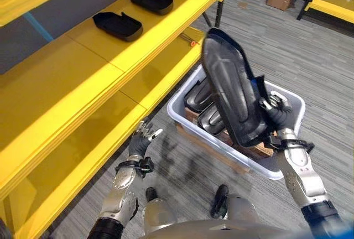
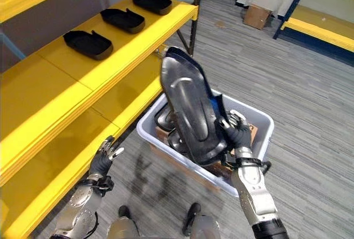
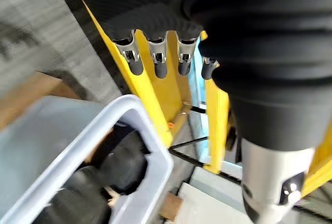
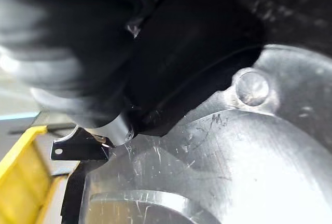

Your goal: Move parts from the plastic box to the shelf.

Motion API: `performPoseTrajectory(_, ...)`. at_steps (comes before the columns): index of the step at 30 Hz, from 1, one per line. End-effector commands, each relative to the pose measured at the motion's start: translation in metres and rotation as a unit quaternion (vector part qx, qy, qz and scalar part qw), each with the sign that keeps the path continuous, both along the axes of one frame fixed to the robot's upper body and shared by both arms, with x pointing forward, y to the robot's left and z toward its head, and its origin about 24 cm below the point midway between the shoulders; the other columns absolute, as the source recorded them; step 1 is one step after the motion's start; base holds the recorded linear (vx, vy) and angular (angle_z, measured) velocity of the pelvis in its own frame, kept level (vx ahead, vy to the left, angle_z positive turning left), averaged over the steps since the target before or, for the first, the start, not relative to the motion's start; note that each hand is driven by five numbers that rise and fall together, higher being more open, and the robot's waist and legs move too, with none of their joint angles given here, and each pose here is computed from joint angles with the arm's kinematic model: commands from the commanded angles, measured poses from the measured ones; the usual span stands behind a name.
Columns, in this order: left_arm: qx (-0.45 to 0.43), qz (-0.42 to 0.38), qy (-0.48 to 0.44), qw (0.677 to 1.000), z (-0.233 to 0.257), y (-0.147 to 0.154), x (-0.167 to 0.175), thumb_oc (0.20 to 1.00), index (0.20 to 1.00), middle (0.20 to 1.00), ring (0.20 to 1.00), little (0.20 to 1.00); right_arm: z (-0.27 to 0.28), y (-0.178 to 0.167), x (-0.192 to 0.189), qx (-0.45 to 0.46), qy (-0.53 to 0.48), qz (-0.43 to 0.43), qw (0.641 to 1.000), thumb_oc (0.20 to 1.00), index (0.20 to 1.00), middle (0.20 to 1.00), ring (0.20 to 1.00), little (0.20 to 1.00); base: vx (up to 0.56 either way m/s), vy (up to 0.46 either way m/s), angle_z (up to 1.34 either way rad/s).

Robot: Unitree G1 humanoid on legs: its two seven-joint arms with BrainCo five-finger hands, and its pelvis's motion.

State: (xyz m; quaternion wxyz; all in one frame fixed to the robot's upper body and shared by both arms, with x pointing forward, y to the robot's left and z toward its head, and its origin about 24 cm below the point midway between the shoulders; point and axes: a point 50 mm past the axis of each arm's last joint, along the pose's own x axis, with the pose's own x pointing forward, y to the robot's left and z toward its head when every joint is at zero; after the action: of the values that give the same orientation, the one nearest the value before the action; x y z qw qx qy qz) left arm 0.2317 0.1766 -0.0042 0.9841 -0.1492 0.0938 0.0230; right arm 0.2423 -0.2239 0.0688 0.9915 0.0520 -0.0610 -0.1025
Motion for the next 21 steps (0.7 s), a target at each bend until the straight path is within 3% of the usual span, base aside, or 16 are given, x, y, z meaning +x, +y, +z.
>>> performPoseTrajectory(1,0.036,0.012,-0.057,0.998,0.023,0.021,0.004,1.000,1.000,1.000,1.000,1.000,0.037,0.011,0.002,0.034,-0.111,0.011,0.993,0.200,0.200,0.200,0.200,0.200,0.12,0.162,0.27)
performPoseTrajectory(21,0.063,0.082,-0.075,0.992,0.035,0.054,-0.001,1.000,1.000,1.000,1.000,1.000,0.037,0.043,0.022,0.049,-0.101,0.074,0.991,0.200,0.200,0.200,0.200,0.200,0.09,0.151,0.20)
